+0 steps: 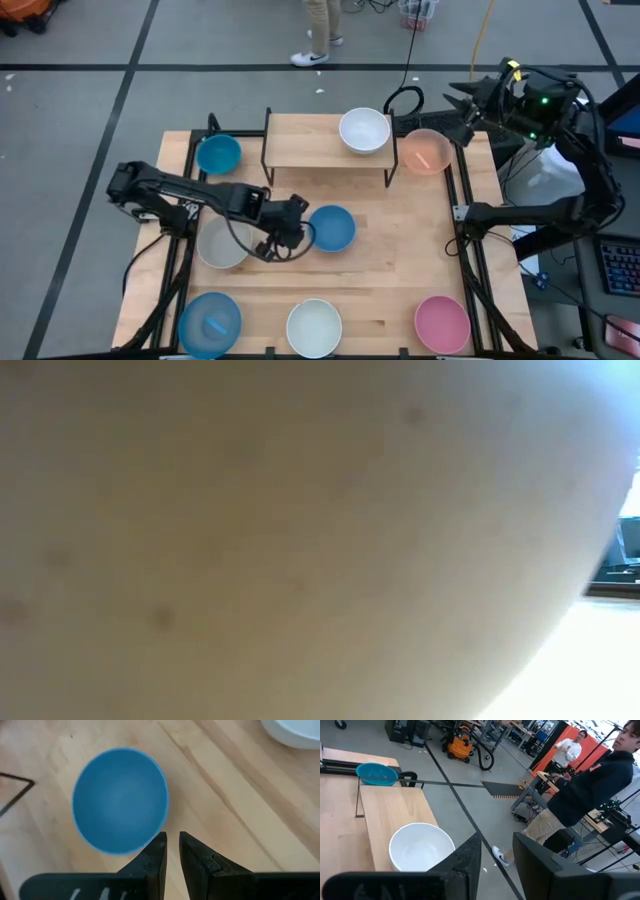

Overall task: Place and stack bowls onto a shelf
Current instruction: Stack the bottom blue bowl on top of the white bowl on the shelf

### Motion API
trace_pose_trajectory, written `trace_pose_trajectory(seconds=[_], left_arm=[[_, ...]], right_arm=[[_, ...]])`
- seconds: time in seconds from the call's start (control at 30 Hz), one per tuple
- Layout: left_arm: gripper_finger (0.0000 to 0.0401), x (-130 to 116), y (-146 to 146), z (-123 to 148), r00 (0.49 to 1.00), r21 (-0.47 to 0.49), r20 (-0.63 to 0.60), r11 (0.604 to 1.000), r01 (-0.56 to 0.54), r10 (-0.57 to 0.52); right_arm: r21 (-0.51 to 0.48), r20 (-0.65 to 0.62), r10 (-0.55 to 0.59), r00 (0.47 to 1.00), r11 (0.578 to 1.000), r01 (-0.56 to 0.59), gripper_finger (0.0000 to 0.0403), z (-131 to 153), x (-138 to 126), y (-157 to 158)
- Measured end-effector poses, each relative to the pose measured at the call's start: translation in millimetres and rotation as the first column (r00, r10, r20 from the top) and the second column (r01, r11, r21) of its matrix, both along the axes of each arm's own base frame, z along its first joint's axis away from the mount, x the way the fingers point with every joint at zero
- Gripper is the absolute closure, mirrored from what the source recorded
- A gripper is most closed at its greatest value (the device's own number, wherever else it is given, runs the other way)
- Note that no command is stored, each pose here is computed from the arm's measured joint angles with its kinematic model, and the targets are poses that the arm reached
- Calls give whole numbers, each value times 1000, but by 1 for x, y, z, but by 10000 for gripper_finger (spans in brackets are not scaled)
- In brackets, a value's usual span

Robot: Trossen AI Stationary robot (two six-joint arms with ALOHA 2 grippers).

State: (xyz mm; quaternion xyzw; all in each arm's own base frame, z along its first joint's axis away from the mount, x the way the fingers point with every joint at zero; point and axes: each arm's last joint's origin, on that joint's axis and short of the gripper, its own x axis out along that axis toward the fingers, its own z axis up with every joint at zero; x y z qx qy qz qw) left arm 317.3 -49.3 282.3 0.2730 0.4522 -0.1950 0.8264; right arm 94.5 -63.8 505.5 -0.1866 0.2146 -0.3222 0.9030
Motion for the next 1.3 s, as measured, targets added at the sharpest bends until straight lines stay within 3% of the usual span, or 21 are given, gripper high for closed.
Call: trace_pose_trajectory(seconds=[0.6, 1.3], left_arm=[[343, 39, 3, -61, 992, 63, -106, 996, 70, -63], [343, 46, 14, -81, 983, 84, -164, 992, 98, -83]], right_arm=[[-4, -2, 1, 1000, 1000, -1, 296, 0, -4, 2], [-4, -6, 2, 1000, 1000, -2, 296, 0, -4, 3]])
